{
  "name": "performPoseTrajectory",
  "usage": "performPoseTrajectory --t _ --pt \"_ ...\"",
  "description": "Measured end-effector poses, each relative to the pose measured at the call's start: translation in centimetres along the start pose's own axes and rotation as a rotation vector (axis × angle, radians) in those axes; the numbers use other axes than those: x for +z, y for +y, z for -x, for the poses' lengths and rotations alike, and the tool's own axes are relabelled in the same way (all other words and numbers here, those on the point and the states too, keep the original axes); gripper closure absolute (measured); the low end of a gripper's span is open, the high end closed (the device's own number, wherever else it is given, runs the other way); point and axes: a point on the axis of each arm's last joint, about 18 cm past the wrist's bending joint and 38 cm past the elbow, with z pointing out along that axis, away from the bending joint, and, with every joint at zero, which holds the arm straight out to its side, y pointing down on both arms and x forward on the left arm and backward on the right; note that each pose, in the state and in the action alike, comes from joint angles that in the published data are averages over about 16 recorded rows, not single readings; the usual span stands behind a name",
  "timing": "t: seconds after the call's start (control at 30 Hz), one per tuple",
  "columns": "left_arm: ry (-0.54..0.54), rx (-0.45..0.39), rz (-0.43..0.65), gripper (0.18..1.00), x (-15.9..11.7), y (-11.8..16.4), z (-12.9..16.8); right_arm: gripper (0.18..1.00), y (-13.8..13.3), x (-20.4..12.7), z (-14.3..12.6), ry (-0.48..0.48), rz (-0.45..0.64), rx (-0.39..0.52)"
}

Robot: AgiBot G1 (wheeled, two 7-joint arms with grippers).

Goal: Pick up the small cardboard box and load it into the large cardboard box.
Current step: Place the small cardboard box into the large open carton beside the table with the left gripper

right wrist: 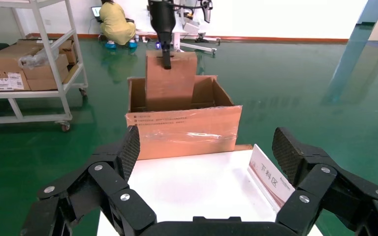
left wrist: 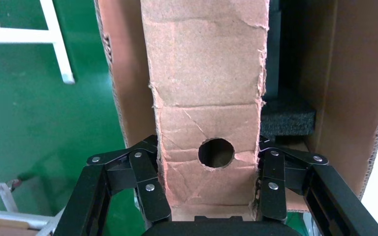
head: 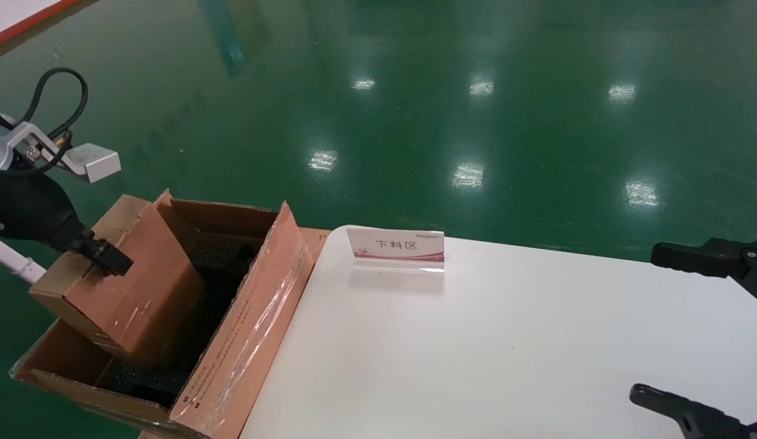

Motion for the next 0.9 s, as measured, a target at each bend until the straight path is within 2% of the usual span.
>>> performPoseTrajectory --t 0.4,0.9 --pt "-0.050 -0.019 0.025 0.991 2.4 0.9 0.4 0.178 0.0 0.0 0.0 0.000 0.000 0.000" --pt "-0.129 -0.030 0.012 0.992 3.7 0.8 0.6 0.178 0.0 0.0 0.0 0.000 0.000 0.000"
